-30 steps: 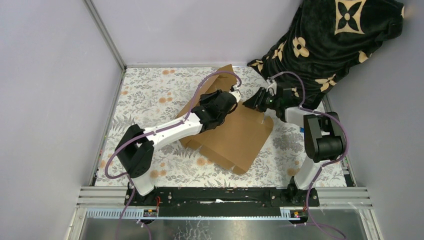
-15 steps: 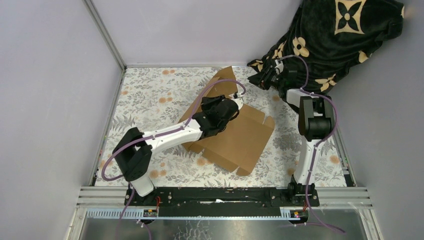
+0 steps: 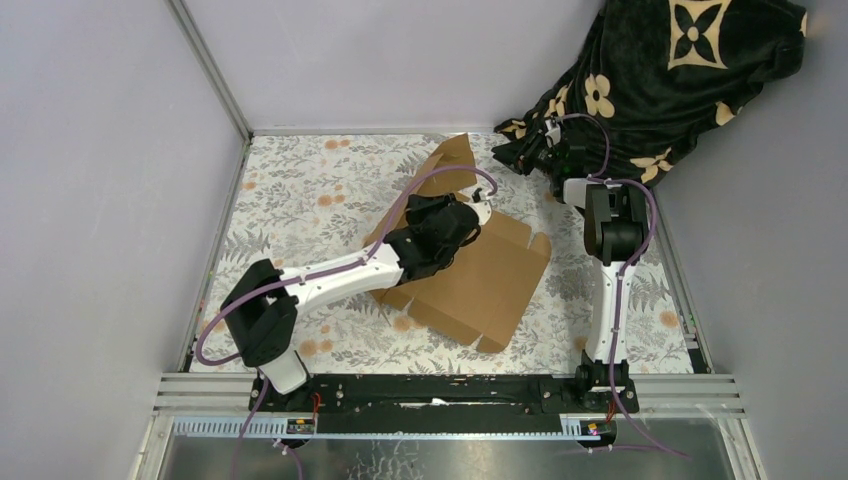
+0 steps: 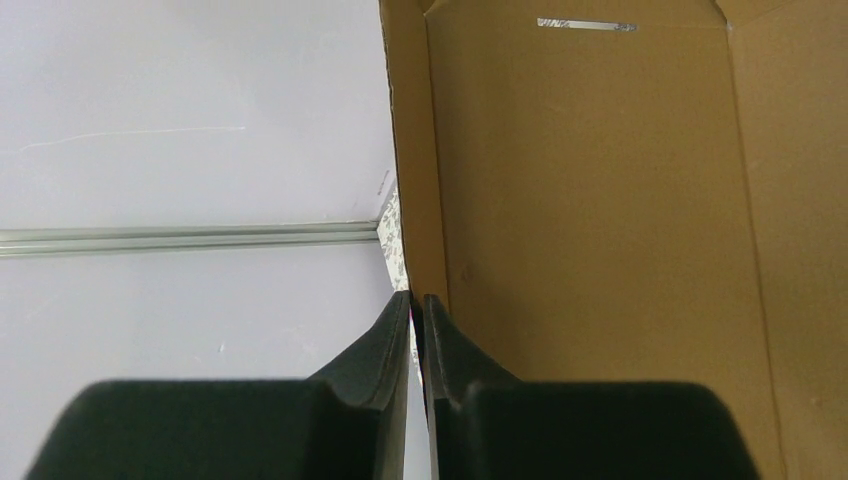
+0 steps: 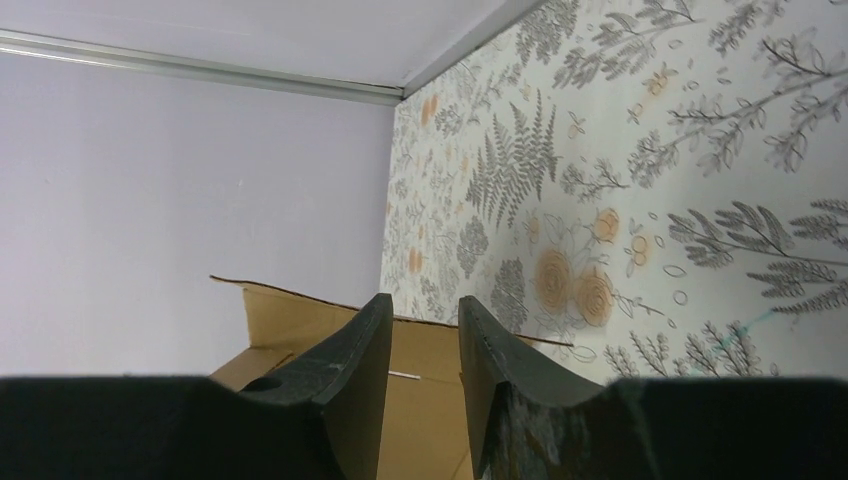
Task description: Fold the paper box
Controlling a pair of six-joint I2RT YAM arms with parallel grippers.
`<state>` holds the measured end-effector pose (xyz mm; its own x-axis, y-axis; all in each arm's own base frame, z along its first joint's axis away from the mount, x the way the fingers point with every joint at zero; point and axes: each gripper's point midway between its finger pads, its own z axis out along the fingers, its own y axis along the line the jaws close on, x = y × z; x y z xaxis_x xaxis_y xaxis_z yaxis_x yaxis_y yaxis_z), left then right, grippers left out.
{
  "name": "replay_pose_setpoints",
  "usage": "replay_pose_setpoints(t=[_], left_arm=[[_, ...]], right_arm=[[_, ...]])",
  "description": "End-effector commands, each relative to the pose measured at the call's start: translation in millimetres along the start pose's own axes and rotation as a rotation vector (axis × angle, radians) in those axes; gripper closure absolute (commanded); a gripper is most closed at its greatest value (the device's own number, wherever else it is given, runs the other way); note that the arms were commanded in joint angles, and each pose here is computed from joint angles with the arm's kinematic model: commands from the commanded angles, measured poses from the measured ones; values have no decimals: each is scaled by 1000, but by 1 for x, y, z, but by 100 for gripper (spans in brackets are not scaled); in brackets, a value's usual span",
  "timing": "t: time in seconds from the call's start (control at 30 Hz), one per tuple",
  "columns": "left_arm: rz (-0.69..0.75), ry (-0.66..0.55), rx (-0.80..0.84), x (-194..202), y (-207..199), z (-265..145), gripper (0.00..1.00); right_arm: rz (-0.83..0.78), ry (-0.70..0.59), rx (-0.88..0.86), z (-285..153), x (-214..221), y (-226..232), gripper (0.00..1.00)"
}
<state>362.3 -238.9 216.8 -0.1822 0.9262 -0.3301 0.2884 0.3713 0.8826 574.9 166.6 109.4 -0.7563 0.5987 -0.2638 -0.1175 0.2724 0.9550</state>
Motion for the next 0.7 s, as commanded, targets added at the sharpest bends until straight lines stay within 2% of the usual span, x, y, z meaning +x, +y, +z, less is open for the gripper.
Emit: replay_pose_setpoints(t=[0.0, 0.43, 0.67], left_arm=[[-3, -29, -34, -14, 8, -6, 86], [57, -47, -24, -25, -7, -13, 85], [61, -53, -22, -29, -10, -14, 85]], right_arm=[[-53, 11, -99, 4, -10, 29, 61], [-55, 28, -112, 11, -8, 27, 60], [-64, 82, -121, 22, 7, 32, 60]])
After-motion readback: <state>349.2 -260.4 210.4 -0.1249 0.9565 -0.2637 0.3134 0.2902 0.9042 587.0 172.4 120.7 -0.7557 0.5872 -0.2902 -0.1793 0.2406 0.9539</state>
